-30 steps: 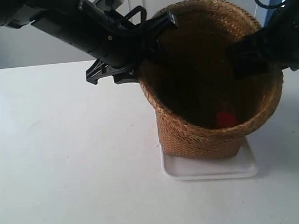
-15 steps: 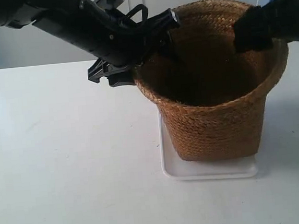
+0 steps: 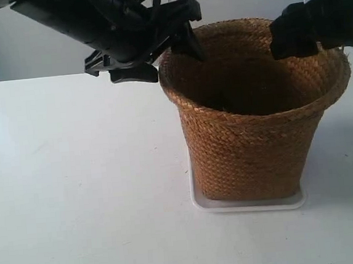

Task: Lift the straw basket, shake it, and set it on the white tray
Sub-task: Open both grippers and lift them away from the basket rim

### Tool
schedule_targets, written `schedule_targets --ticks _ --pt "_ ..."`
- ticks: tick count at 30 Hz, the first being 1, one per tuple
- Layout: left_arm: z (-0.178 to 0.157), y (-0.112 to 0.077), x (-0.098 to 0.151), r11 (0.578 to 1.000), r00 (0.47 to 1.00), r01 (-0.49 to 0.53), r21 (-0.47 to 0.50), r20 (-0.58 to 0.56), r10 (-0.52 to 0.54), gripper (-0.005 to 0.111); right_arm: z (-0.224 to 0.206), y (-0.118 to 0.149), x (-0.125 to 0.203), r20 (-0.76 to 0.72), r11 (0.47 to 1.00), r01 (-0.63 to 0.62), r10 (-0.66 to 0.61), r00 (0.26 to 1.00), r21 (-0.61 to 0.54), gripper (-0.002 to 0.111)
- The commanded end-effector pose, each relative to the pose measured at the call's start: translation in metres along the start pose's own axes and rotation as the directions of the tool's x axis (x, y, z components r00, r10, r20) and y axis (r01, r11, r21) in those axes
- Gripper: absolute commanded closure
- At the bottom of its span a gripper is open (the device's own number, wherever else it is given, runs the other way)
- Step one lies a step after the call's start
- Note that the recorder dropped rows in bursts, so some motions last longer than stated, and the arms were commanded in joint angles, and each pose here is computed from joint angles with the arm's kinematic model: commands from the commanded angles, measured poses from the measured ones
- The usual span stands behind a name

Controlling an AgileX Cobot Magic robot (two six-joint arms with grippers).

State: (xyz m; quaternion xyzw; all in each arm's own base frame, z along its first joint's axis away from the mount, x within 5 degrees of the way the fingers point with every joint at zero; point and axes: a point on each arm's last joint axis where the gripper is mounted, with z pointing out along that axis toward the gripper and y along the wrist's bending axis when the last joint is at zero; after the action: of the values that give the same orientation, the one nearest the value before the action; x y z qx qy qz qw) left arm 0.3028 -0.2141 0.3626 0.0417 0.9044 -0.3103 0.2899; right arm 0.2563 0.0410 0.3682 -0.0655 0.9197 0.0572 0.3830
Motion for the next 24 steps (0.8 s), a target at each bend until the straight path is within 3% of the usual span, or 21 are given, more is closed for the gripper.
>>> schedule_targets --ticks 1,5,8,18,24 --pt "-0.019 0.0 -0.002 0.994 0.995 -0.091 -0.06 0.024 0.093 0.027 -0.01 0.0 -0.003 0.067 1.0 0.006 -0.006 0.998 0.0 0.041" --pt "-0.036 0.005 -0.001 0.974 0.985 -0.167 -0.152 0.012 0.171 0.028 -0.032 0.002 -0.004 0.145 1.0 0.009 -0.009 0.989 0.0 0.049" --pt "-0.051 0.008 0.0 0.955 0.977 -0.208 -0.213 0.005 0.214 0.036 -0.051 0.003 -0.003 0.203 1.0 0.012 -0.012 0.979 0.0 0.061" --pt "-0.118 0.011 0.007 0.885 0.946 -0.295 -0.36 0.017 0.323 0.107 -0.117 0.007 0.016 0.343 1.0 0.03 -0.028 0.939 -0.002 0.106" --pt "-0.159 0.006 0.017 0.875 0.903 -0.345 -0.34 0.134 0.408 0.107 -0.141 0.008 0.046 0.393 0.999 0.035 -0.032 0.919 -0.003 0.108"
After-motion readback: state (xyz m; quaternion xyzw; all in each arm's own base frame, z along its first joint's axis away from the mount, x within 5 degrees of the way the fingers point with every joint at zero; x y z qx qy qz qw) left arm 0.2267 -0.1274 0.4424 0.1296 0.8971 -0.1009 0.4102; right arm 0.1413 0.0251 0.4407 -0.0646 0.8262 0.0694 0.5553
